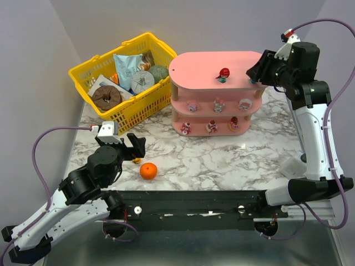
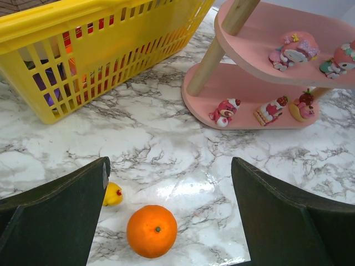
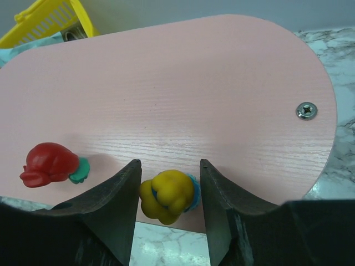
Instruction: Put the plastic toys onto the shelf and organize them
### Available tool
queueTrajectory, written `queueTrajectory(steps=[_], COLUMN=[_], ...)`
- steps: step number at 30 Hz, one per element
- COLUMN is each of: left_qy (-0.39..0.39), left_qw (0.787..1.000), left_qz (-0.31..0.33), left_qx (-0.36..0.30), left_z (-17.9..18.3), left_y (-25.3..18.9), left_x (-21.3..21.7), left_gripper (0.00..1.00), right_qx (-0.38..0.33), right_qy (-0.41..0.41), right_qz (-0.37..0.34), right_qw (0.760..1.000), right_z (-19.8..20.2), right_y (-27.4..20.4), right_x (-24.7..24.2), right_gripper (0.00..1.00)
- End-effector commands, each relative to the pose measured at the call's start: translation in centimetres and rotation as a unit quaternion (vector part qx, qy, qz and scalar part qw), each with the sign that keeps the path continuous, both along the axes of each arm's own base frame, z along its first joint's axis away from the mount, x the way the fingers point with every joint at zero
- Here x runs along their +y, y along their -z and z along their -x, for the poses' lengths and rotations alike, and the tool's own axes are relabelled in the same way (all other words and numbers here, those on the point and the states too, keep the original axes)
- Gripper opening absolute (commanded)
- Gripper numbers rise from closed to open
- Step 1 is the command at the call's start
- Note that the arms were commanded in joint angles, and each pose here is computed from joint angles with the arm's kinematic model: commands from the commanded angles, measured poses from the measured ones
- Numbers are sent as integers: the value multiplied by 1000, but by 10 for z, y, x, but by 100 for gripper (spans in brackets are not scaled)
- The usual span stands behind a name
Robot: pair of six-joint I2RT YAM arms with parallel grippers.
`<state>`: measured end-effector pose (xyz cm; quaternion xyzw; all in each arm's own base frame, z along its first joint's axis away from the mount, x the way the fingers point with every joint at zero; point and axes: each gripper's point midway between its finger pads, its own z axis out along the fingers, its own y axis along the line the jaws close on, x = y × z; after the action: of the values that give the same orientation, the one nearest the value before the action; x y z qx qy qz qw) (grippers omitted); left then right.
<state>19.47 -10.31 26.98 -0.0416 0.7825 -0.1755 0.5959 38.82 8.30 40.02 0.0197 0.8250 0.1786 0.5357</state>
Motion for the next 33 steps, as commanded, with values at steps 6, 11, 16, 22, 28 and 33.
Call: queueTrajectory(steps=[6,11,16,22,28,33], left_qy=[-4,-5,-4,-2,-2,-1], left_qw=[1000,1000,1000,1000,1000,1000], left_qz=[-1,-1,1,2,-1,0], left_qx=[1,1,0,0,1,-1], left_z=[0,0,1,1,0,0], left_y=[2,2,2,2,2,1], left_x=[2,3,3,2,1,1], left_gripper=[99,99,99,99,99,99], right_qx=[-42,-59,-68,-62,-62,-73], right_qy=[-16,-17,-16,7,48,43], right_qz=[12,15,10,-11,-24,-32], right_qw=[999,998,998,998,997,996], right_z=[9,15,24,42,58,66], right_y=[-13,-21,-27,-24,-13,-12], right_x=[-1,-2,-3,-7,-19,-17], right_gripper=[83,92,92,81,68,49])
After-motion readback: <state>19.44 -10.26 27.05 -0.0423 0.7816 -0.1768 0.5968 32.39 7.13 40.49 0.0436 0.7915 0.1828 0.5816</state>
